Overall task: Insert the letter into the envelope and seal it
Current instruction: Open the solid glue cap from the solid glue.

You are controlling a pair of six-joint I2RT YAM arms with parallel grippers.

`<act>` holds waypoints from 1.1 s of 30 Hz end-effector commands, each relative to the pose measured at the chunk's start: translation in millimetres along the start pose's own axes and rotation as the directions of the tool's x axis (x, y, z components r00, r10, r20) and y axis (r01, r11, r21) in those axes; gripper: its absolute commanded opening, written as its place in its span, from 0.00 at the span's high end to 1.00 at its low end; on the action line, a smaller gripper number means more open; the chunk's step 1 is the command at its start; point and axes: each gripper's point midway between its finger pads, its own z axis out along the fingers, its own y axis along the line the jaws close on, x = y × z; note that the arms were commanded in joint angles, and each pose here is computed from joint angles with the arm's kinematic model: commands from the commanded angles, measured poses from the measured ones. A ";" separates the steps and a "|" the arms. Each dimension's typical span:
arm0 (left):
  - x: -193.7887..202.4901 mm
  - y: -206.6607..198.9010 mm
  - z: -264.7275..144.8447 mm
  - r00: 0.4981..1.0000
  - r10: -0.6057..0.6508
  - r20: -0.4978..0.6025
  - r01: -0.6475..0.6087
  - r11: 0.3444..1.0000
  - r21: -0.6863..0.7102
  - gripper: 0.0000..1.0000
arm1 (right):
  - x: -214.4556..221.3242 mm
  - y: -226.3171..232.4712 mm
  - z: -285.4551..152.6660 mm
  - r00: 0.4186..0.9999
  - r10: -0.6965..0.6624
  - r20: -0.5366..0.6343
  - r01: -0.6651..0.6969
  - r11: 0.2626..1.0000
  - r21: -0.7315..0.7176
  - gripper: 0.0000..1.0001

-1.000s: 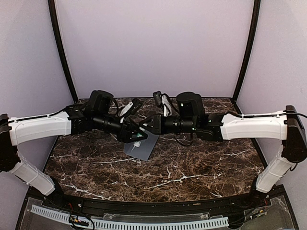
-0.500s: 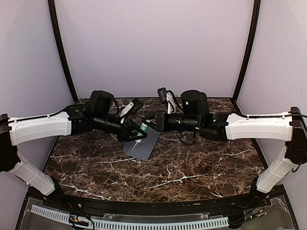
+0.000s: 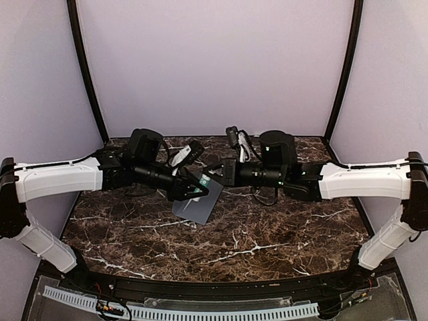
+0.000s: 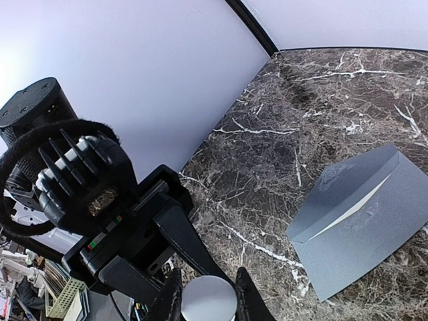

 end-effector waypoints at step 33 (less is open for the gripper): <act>22.3 24.2 -0.1 0.997 -0.057 -0.054 0.049 0.989 -0.143 1.00 | -51.4 -81.1 -134.2 0.957 -0.052 0.287 -0.093 0.879 0.468 0.97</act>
